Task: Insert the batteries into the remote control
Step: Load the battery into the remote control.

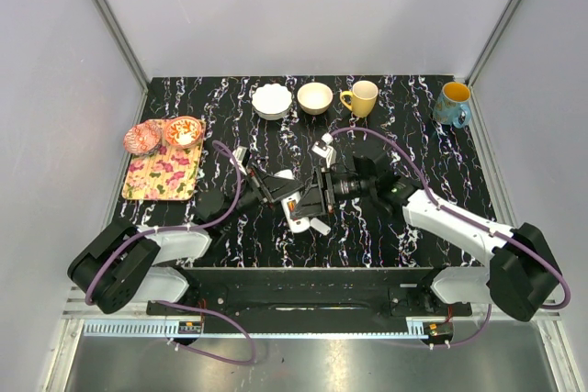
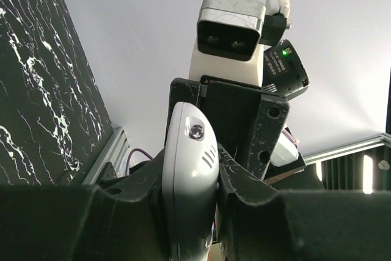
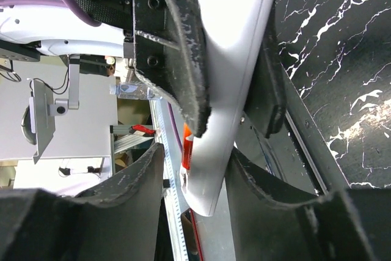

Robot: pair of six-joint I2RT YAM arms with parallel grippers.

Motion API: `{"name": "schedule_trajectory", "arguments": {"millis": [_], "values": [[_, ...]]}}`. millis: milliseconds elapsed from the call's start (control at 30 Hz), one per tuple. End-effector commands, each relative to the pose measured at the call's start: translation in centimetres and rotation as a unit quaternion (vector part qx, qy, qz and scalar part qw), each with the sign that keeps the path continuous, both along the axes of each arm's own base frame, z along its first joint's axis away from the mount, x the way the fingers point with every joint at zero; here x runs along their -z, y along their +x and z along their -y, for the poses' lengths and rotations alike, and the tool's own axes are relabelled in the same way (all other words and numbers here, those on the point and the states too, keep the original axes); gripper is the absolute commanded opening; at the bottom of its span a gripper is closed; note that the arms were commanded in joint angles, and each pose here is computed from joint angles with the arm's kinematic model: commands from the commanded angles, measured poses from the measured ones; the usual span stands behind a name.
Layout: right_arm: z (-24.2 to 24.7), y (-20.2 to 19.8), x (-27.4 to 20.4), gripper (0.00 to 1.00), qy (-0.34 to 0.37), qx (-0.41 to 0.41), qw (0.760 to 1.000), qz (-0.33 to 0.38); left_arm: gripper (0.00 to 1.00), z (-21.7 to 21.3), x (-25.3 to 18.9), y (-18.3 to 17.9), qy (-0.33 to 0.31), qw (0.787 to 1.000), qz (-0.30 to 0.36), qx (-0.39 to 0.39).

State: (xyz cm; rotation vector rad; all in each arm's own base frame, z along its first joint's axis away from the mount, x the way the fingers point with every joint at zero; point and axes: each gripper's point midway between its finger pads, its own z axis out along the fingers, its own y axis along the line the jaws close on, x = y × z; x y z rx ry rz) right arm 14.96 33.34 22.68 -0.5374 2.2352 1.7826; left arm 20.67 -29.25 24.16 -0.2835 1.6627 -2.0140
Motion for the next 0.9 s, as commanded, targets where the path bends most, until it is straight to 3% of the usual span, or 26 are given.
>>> {"name": "schedule_trajectory", "arguments": {"millis": [0, 167, 567, 867], "values": [[-0.2, 0.7, -2.3, 0.54, 0.017, 0.003, 0.999, 0.033, 0.0, -0.6, -1.8, 0.3, -0.023, 0.999, 0.027, -0.022], [-0.2, 0.9, -2.5, 0.59, 0.015, 0.013, 0.999, 0.033, 0.0, -0.7, -1.7, 0.4, -0.019, 0.999, 0.026, -0.026], [0.0, 3.5, -1.9, 0.51, 0.017, 0.085, 0.996, 0.017, 0.0, -1.0, -2.5, -0.4, -0.025, 0.998, 0.045, -0.02], [-0.5, 4.2, -2.2, 0.52, 0.047, 0.099, 0.994, -0.009, 0.0, -1.1, -2.3, -0.5, -0.022, 0.998, 0.048, -0.025]]}}
